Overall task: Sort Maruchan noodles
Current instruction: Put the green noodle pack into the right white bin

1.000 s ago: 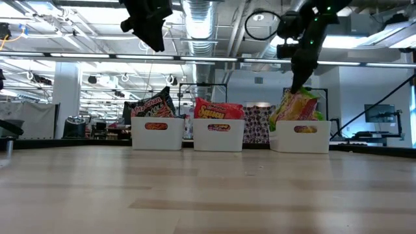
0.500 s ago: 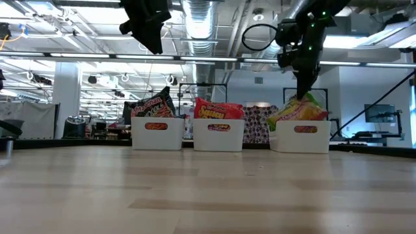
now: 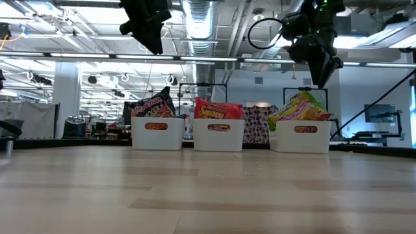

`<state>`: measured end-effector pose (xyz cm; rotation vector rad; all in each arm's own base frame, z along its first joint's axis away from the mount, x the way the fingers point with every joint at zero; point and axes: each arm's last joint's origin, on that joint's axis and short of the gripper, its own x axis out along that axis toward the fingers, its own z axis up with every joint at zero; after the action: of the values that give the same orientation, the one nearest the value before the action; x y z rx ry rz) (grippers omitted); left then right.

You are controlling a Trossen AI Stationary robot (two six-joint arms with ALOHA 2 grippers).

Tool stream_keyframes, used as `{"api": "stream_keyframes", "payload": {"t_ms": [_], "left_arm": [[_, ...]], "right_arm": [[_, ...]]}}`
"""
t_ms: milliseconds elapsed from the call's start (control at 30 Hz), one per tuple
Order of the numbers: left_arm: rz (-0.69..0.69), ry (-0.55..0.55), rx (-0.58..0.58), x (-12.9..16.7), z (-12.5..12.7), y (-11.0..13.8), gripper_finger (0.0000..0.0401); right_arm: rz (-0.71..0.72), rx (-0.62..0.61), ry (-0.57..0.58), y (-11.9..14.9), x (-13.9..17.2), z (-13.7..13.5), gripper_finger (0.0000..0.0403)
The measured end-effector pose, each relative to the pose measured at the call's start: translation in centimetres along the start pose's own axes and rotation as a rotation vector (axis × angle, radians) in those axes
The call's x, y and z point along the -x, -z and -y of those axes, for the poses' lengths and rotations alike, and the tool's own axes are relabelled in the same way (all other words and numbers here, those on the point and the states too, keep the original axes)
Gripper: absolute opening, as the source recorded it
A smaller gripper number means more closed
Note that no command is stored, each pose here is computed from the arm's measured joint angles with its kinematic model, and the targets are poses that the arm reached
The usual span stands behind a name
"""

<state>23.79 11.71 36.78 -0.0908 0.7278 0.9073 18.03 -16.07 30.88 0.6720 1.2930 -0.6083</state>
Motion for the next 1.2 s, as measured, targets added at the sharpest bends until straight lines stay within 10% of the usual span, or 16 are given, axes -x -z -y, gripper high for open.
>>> {"api": "stream_keyframes", "payload": {"t_ms": [1200], "left_arm": [[-0.002, 0.016, 0.013, 0.0, 0.0, 0.0, 0.0112]], "right_arm": [[0.031, -0.189, 0.044, -0.3, -7.7, 1.9, 0.0163]]}}
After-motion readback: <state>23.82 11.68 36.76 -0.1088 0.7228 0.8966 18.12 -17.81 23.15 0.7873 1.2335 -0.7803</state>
